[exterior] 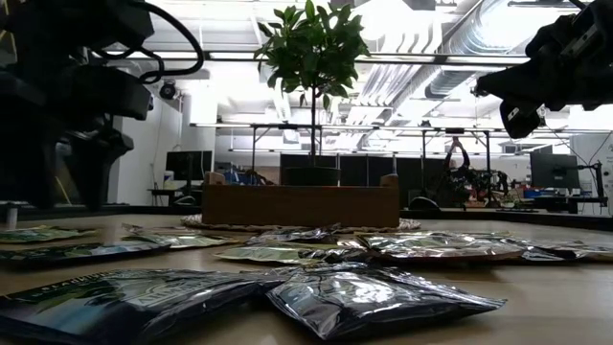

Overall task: Pick & Place Tea
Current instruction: Put the green tea bag into the left section of the wooden organizer

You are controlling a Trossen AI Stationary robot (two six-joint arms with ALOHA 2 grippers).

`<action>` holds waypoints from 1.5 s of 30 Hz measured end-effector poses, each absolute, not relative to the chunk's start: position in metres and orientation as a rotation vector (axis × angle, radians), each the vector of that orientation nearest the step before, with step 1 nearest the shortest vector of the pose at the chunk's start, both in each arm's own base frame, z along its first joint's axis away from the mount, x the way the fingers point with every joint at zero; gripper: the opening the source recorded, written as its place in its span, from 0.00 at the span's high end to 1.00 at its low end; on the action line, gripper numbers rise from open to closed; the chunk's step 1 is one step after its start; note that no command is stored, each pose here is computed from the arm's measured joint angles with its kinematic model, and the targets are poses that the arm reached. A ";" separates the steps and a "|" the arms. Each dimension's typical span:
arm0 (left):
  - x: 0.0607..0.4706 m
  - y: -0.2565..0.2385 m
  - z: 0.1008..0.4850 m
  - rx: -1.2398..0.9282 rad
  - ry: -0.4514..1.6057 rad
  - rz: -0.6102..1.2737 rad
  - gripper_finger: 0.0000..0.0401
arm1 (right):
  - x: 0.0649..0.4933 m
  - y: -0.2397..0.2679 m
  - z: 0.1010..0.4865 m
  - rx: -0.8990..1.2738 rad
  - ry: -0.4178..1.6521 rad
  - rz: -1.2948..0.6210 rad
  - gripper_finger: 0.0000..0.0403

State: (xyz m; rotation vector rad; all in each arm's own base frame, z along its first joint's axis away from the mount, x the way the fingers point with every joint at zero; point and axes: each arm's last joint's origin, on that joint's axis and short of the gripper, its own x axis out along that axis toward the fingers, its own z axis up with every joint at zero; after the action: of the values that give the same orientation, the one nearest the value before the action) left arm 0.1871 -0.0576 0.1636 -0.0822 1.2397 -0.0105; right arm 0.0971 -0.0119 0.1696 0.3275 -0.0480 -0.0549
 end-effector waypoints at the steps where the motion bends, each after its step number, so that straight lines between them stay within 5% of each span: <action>1: 0.187 -0.059 0.164 -0.076 1.236 -0.009 0.22 | 0.097 -0.012 0.170 0.327 -0.048 -0.055 1.00; 19: 0.197 -0.067 0.144 -0.089 1.291 0.018 0.23 | 0.097 -0.012 0.170 0.328 -0.047 -0.055 1.00; 45: 0.203 -0.069 0.135 -0.177 1.304 0.063 0.60 | 0.097 -0.012 0.170 0.327 -0.048 -0.055 1.00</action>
State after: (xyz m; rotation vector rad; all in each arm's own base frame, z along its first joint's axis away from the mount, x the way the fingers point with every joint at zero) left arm 0.2031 -0.0695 0.1345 -0.1766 1.3035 0.0628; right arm 0.0971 -0.0119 0.1696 0.3275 -0.0478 -0.0551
